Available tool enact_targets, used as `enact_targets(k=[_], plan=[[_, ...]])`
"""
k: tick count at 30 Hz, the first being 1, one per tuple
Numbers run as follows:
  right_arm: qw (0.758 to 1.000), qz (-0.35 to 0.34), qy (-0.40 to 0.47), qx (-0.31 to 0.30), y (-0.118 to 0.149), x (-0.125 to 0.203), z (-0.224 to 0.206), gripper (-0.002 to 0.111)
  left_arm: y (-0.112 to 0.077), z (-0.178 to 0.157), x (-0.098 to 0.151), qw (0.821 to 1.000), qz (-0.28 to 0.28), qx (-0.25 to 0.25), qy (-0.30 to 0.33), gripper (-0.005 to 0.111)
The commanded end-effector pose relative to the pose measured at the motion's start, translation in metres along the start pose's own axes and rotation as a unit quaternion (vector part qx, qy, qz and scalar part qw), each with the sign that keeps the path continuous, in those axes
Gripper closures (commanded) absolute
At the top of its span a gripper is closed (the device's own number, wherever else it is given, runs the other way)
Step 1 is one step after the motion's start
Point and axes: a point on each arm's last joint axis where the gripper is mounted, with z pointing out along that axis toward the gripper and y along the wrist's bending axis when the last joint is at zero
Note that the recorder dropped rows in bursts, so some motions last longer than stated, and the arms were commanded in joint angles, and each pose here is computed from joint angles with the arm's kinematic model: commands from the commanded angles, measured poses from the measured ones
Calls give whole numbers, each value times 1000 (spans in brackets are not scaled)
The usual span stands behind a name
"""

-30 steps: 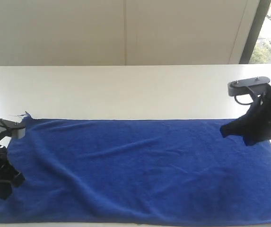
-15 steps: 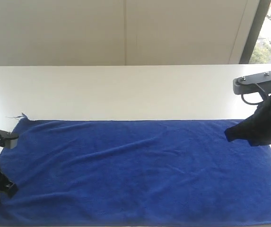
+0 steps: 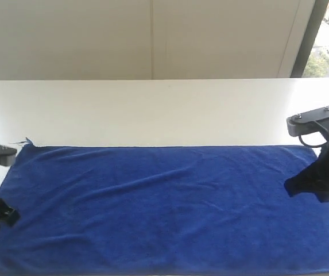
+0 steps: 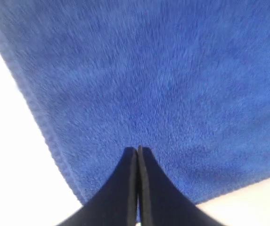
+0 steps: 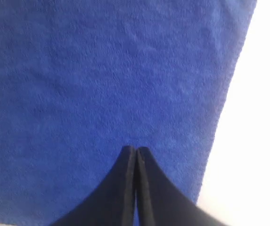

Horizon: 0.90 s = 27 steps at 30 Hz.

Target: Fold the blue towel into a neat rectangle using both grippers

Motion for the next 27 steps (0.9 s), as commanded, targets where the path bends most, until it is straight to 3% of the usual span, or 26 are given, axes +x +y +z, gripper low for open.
enact_targets(k=[1,7,13,27], plan=[[999,-8,37,22,-4,11,3,108,-4,-39,3,996,-6,-16,-90,107],[996,0,73,47,-5,27,23,108,-11,-82,17,983,-8,-33,-179,107],[991,-25,112,66,-6,38,46,108,-15,-104,29,973,-6,-43,-226,107],[976,-22,182,119,-13,49,68,108,-18,-113,34,967,-10,-41,-251,107]])
